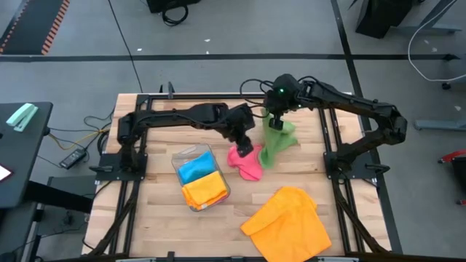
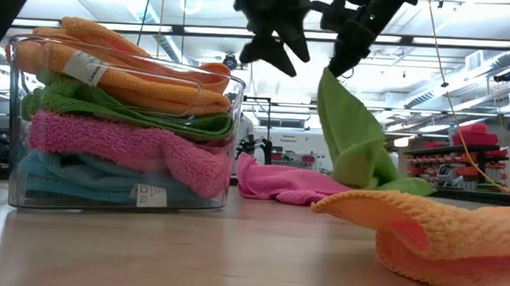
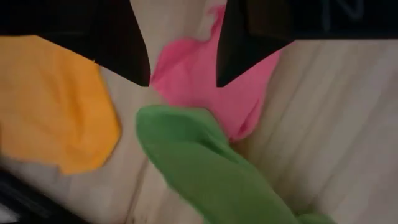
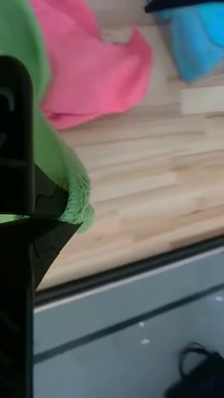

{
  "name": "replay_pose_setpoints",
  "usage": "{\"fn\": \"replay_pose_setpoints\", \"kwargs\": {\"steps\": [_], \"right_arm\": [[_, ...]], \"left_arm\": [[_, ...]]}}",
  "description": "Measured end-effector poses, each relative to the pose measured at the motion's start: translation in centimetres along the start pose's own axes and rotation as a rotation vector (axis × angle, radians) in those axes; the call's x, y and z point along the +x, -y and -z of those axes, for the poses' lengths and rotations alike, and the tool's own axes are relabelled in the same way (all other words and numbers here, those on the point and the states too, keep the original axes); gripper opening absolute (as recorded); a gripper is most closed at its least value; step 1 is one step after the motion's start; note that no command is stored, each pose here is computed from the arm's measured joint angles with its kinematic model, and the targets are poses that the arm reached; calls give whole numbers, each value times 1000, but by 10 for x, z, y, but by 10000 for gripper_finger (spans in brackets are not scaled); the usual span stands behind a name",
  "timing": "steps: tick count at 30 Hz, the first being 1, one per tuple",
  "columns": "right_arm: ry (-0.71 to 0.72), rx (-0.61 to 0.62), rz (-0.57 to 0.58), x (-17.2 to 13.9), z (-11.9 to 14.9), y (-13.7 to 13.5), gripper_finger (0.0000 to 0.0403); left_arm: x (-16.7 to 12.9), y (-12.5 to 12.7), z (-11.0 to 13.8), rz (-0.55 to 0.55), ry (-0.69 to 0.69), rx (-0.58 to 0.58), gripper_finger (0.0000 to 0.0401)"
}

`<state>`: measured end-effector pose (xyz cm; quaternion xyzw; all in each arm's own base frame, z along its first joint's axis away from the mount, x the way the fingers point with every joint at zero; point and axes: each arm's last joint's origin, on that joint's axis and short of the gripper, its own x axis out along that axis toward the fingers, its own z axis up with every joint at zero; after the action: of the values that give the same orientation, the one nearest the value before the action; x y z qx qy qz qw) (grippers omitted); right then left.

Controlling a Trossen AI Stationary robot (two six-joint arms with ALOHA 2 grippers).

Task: Fold microfiber towels
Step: Fold the green towel

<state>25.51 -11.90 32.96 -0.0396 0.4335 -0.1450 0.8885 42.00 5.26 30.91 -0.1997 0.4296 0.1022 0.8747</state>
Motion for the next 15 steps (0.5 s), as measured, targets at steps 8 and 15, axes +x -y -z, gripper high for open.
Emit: {"fn": "replay_pose_setpoints", "kwargs": {"steps": [8,15], "right_arm": [[142,-23,-25,0,-14,-3,4],[234,-106,-157,-17,-19,-16,4]], "left_arm": [[-28,-4,2,-54,-1,24,161],[-57,-11,3,-68,8,33,142]]}}
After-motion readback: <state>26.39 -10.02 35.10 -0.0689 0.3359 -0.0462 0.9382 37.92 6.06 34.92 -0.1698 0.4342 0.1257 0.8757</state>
